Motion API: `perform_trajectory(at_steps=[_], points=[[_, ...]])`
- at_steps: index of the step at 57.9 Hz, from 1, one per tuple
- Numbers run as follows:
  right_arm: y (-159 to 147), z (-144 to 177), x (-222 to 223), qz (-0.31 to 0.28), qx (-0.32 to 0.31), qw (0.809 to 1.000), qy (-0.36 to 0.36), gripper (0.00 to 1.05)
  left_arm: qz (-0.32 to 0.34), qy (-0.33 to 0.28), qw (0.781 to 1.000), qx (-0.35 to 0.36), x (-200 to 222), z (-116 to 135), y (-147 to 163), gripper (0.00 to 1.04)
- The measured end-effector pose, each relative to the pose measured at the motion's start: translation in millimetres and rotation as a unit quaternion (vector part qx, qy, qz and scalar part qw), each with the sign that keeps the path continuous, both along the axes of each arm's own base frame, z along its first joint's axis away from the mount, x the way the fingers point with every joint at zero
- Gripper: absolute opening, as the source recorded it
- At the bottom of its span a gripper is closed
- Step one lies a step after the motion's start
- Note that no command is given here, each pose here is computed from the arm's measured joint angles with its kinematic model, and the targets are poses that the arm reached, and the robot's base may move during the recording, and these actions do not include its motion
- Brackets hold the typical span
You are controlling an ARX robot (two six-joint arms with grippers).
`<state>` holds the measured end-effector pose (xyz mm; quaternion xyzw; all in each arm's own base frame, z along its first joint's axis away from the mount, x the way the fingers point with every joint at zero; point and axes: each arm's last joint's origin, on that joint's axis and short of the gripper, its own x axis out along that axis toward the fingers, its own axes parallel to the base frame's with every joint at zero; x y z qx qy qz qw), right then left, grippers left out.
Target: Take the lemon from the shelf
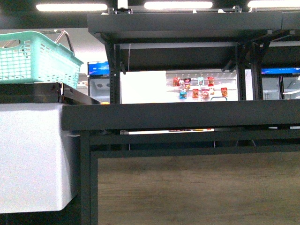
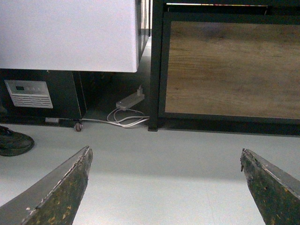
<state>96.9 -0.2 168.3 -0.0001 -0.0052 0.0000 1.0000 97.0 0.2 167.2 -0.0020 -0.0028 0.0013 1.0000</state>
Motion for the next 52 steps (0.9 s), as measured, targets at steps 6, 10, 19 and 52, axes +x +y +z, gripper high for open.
perform_trajectory(at_steps=[6, 10, 19, 52], points=[[0.0, 0.0, 0.0, 0.0, 0.0, 1.0, 0.0, 1.02, 0.0, 0.0, 1.0, 0.0, 0.0, 0.0, 0.0, 0.97], [0.0, 0.0, 0.0, 0.0, 0.0, 1.0, 0.0, 1.02, 0.0, 0.0, 1.0, 0.0, 0.0, 0.0, 0.0, 0.97], [0.0, 0.0, 0.0, 0.0, 0.0, 1.0, 0.0, 1.02, 0.0, 0.0, 1.0, 0.0, 0.0, 0.0, 0.0, 0.97], [0.0, 0.0, 0.0, 0.0, 0.0, 1.0, 0.0, 1.02, 0.0, 0.0, 1.0, 0.0, 0.0, 0.1, 0.0, 0.97]])
